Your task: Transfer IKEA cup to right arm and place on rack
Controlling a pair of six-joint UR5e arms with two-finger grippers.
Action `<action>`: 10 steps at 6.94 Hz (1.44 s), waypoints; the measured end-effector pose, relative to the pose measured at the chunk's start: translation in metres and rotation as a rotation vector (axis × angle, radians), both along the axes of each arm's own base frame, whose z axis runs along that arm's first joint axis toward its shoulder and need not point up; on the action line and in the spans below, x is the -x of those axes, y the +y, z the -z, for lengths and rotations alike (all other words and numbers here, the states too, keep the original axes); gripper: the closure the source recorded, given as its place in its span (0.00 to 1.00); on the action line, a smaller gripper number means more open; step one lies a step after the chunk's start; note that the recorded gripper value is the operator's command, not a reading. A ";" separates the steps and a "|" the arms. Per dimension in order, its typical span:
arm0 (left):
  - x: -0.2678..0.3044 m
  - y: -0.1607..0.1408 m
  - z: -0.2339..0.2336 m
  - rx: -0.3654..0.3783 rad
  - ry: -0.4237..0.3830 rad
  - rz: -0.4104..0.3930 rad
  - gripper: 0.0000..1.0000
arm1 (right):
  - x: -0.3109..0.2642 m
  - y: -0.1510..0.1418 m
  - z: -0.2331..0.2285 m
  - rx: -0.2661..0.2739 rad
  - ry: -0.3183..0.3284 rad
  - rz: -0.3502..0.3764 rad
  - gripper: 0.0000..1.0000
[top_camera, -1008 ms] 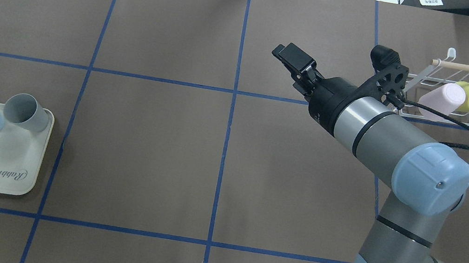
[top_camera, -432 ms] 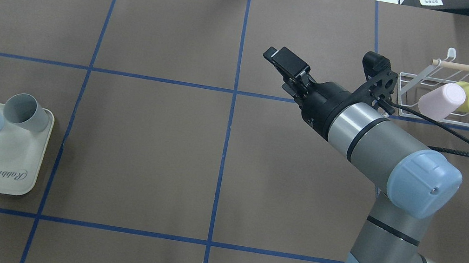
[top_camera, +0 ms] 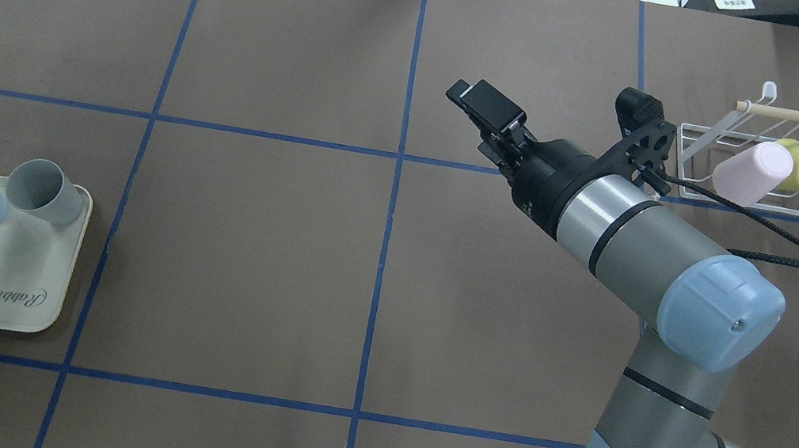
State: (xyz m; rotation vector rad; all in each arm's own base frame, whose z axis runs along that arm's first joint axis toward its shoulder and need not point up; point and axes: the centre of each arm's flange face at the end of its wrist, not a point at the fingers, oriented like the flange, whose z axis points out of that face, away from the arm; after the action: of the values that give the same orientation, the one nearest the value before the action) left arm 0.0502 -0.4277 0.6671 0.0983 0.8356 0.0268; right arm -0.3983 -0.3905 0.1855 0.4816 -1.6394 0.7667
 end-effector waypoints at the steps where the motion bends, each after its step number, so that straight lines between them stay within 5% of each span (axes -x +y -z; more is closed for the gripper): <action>1: -0.001 0.002 -0.013 0.004 0.019 0.040 0.00 | 0.000 0.000 0.000 0.000 0.001 0.000 0.00; 4: -0.006 0.006 -0.013 0.019 0.067 0.075 0.00 | 0.000 0.000 0.000 -0.001 0.002 -0.001 0.00; 8: -0.042 0.016 -0.010 0.023 0.076 -0.010 0.01 | 0.001 -0.001 -0.003 0.001 0.007 -0.001 0.00; 10: -0.057 0.022 -0.011 0.014 0.075 -0.057 0.86 | 0.000 -0.002 -0.003 0.001 0.008 -0.002 0.00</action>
State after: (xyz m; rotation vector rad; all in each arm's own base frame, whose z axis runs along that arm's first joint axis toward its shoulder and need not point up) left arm 0.1075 -0.4053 0.6781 0.0625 0.9134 0.0708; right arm -0.3988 -0.3921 0.1883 0.4853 -1.6315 0.7666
